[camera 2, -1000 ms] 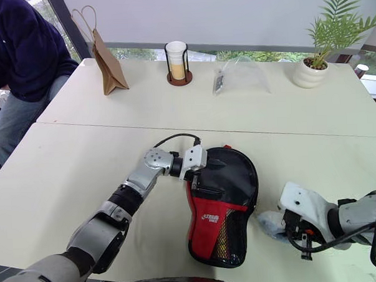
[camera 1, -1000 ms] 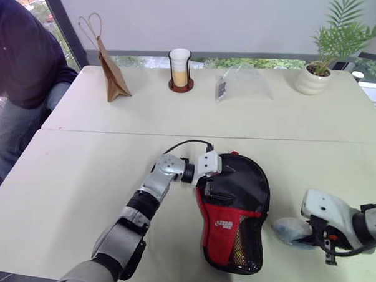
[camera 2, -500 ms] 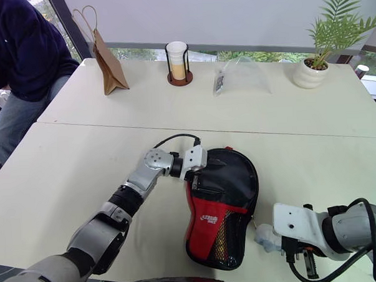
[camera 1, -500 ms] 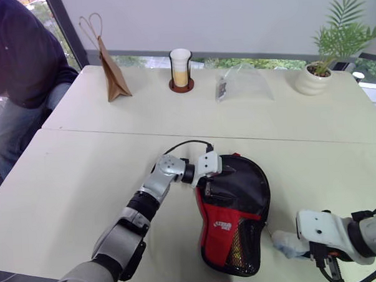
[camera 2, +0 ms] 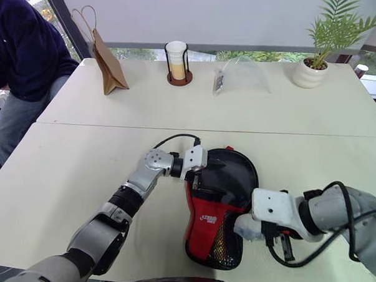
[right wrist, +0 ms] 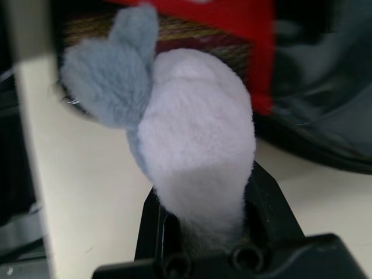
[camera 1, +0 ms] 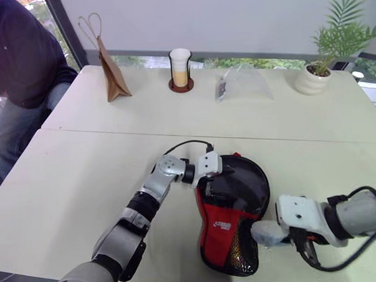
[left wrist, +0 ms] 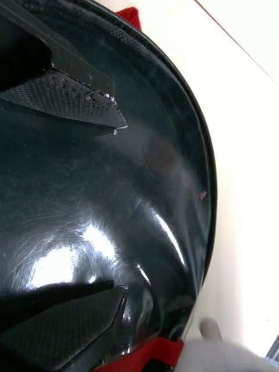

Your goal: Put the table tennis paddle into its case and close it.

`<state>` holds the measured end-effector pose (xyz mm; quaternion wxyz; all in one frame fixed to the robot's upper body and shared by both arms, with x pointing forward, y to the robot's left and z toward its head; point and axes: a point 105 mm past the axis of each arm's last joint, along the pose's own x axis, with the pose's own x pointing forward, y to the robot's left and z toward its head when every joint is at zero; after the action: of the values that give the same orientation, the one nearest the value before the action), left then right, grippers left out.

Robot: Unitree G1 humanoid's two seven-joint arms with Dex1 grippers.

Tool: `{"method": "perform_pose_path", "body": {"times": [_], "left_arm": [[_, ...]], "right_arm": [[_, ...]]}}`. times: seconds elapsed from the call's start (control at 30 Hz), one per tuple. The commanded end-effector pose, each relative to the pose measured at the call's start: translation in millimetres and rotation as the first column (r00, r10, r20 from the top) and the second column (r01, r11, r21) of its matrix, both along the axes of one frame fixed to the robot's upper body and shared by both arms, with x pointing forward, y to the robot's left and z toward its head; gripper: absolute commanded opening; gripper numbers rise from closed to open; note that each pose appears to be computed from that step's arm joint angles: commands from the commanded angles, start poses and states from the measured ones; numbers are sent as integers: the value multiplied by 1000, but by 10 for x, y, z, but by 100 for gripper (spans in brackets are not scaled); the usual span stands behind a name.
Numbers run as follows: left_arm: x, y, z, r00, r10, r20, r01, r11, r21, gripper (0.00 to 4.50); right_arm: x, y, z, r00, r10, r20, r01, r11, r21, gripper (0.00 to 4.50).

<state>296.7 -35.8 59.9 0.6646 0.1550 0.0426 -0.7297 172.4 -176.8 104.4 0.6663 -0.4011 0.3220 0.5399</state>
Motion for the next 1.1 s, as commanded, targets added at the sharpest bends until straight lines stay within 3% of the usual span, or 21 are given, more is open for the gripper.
{"method": "perform_pose_path", "body": {"times": [0.03, 0.33, 0.63, 0.83, 1.1], "left_arm": [[-94, 70, -270, 997, 14, -80, -7, 996, 84, 450], [-107, 115, 259, 996, -44, -73, 39, 997, -66, 450], [-150, -15, 187, 997, -68, -34, 67, 997, -26, 450], [-78, -63, -142, 1000, -12, -6, 13, 996, 83, 450], [-69, -48, -349, 1000, 6, 3, -6, 989, 146, 450]], "right_arm": [[161, -24, -15, 996, -48, 69, 50, 999, -17, 14], [537, -98, 54, 969, -144, 202, 152, 988, -27, 14], [814, -174, 173, 941, -175, 289, 193, 981, -33, 14], [431, -107, 86, 986, -94, 139, 103, 993, -56, 14], [-185, -52, -28, 999, -27, -43, 24, 997, -71, 14]]}}
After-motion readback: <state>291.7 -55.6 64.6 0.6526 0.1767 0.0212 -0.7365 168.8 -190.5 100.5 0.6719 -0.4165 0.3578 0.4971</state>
